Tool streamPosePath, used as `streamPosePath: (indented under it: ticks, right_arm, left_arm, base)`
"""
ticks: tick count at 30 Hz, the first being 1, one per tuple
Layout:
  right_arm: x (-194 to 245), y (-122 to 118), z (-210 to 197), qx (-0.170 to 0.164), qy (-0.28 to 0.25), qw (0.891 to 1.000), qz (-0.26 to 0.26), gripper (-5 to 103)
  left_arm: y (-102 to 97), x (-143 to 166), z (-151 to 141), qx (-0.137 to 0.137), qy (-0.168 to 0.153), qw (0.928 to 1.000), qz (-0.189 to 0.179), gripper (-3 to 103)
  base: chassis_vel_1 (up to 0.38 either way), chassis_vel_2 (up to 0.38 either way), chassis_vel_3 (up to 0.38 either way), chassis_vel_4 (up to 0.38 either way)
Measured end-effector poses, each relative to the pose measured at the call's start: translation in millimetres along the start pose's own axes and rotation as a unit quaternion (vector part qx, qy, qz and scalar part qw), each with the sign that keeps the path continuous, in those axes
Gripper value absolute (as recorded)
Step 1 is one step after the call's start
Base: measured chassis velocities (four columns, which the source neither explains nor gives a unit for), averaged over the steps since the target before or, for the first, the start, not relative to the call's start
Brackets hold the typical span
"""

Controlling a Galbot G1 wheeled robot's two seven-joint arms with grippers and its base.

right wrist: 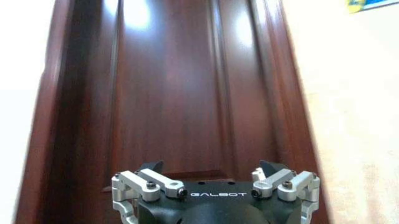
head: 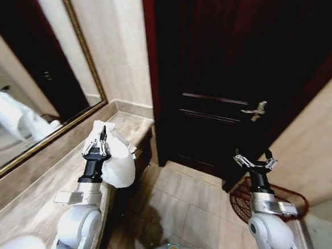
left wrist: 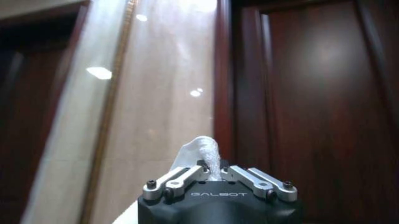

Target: Discard the used towel into the hamper.

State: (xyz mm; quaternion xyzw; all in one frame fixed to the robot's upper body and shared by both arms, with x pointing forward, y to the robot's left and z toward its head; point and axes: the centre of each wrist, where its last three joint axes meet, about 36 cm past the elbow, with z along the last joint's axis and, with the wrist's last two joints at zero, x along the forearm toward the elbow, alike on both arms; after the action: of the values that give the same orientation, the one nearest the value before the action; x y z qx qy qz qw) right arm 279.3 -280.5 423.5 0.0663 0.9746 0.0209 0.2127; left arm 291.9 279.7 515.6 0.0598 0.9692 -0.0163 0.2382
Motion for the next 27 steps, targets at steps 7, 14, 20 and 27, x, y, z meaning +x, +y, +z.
streamPosePath:
  ticks: [7, 14, 20, 27]
  right_arm:
    - [1.3, 0.2, 1.3, -0.001, -0.001, 1.0, 0.002, 100]
    - [1.9, -0.5, 1.7, 0.0, -0.004, 1.0, 0.002, 100]
    - [1.5, -0.8, 0.5, -0.001, -0.006, 1.0, 0.003, 100]
    - [2.3, -1.0, 0.0, -0.001, -0.004, 1.0, 0.003, 100]
  left_arm:
    - [-0.1, 0.3, 0.6, -0.001, -0.005, 1.0, 0.009, 3]
    - [-1.4, 0.7, 2.5, 0.002, -0.009, 0.9998, 0.015, 3]
    - [-0.3, 0.8, 5.2, 0.0, -0.011, 0.9998, 0.016, 3]
    - [-1.1, -0.8, 8.1, 0.008, -0.02, 0.9997, 0.014, 3]
  base:
    - [-0.125, -0.123, -0.125, -0.119]
    - [-0.126, -0.121, -0.129, -0.122]
    - [-0.124, -0.116, -0.129, -0.116]
    - [-0.123, -0.12, -0.124, -0.117]
